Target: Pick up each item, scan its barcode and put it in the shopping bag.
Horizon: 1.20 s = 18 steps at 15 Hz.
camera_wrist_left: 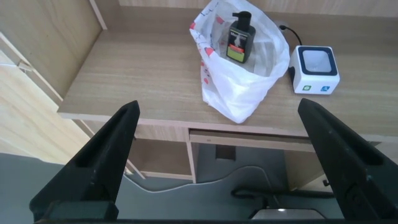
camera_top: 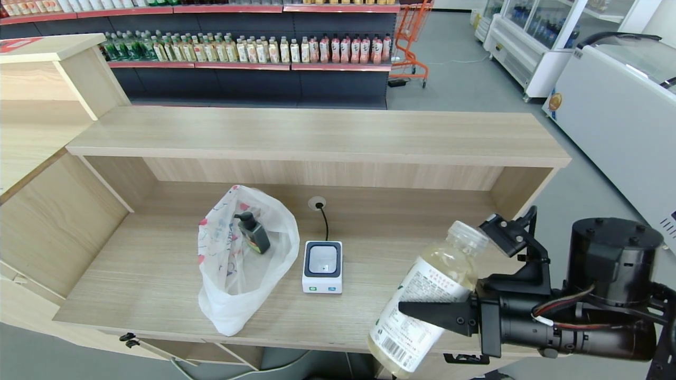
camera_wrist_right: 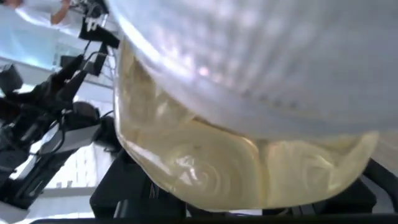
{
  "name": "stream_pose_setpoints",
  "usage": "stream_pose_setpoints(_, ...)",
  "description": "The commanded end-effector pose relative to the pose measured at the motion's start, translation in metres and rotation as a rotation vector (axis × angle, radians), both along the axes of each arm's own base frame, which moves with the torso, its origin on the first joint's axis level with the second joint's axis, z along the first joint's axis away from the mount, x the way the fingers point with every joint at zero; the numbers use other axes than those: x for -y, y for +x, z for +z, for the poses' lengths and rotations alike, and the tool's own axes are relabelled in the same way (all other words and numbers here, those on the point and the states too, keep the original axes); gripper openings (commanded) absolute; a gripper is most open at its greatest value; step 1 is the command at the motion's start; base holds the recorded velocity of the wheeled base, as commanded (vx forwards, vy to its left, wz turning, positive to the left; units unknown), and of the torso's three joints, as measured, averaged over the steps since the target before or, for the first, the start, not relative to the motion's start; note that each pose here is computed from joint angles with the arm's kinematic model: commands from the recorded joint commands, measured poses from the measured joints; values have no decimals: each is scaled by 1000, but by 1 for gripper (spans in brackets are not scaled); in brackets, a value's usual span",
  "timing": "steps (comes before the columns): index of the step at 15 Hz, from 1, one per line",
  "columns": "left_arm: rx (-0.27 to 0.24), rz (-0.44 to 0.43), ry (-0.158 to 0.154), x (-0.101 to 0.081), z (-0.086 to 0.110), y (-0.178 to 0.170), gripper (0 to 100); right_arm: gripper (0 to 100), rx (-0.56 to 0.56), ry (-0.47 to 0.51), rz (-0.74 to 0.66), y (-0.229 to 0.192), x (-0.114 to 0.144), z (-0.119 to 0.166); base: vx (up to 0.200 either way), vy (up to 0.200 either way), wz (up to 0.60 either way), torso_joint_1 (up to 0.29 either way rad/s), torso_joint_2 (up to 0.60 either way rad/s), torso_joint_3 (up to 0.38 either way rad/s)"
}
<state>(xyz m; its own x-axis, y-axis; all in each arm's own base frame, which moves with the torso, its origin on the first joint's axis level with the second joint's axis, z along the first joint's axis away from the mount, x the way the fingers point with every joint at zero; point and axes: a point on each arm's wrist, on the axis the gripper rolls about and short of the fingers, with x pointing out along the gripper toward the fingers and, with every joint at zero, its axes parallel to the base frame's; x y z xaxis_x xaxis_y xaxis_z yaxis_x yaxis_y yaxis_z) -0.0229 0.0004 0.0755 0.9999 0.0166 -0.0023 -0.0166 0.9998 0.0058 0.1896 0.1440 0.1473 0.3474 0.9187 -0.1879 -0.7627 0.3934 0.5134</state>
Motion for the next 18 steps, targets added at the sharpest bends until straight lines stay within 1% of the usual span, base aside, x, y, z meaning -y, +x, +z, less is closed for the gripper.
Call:
stream_pose_setpoints(1,1,0,0,0,0,0,100,0,-2,11,38,-5,-2,2,0,0,0,0,0,0)
stream_pose_setpoints(4,1,0,2,0,0,0,100,0,-34,36,101,-8,-2,5,0,0,0,0,0,0)
stream_pose_setpoints(8,1,0,0,0,0,0,100,0,-72,12,122,-14,-2,3,0,0,0,0,0,0)
stream_pose_setpoints(18,1,0,0,0,0,0,100,0,-71,11,130,-15,-3,4,0,0,0,0,0,0)
